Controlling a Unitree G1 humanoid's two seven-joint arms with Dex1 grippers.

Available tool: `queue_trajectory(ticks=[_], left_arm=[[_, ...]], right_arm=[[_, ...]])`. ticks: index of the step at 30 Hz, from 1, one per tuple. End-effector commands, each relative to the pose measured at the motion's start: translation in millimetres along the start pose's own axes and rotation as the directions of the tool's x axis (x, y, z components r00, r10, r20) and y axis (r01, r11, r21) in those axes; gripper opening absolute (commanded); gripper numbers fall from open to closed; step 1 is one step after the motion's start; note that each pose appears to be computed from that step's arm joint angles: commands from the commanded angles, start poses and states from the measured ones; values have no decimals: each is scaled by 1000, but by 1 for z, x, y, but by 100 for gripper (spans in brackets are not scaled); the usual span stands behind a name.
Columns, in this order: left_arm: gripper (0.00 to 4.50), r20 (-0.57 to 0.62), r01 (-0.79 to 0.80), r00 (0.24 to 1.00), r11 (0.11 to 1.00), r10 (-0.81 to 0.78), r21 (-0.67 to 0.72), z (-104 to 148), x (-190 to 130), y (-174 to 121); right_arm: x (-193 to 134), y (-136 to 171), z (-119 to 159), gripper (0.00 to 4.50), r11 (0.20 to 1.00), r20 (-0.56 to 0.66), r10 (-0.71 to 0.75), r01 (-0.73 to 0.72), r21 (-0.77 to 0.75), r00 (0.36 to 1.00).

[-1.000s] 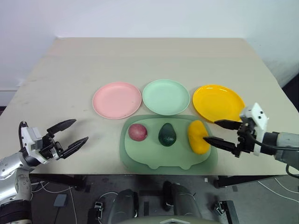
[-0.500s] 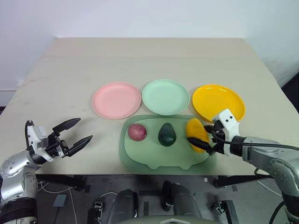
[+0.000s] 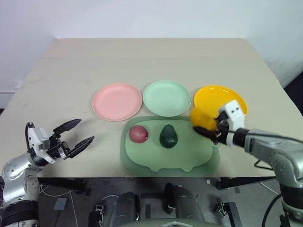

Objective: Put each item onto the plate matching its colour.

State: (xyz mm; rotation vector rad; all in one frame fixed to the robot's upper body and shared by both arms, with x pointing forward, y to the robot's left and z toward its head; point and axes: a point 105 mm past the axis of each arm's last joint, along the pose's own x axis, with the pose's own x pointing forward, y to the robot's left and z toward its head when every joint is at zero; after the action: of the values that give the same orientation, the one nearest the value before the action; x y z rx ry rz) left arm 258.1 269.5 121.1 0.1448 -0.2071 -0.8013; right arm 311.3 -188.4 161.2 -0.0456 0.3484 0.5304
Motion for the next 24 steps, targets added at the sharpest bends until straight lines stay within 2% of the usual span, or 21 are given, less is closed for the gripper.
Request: queue_trajectory(ticks=[1,3,5,12,13,16,20,24], left_arm=[[450,7,-1,1000,1000,1,28,3,3,0],[450,12,-2,1000,1000,2,23,2,5,0],[450,13,2,1000,1000,-2,20,0,6,0],[450,17,-3,1000,1000,3,23,1,4,6],[450,12,-4,1000,1000,4,22,0,3,6],[450,2,-14,1000,1000,14,15,-2,0,6],[450,-22,-28,999,1000,28,10,-2,0,8],[450,-43,-24,999,1000,25,14,2,3,10]], right_arm=[[6,-36,15,318,990,31,-138,137,29,990],[17,-65,16,318,968,38,-246,244,55,969],[26,-77,11,318,960,27,-271,268,84,962],[34,-89,3,318,962,14,-268,267,59,963],[33,-88,4,353,966,19,-254,253,60,967],[25,-87,8,447,973,39,-225,223,53,974],[-4,-78,19,447,994,90,-113,113,-2,990],[-41,-75,17,447,998,90,-33,38,-52,995]])
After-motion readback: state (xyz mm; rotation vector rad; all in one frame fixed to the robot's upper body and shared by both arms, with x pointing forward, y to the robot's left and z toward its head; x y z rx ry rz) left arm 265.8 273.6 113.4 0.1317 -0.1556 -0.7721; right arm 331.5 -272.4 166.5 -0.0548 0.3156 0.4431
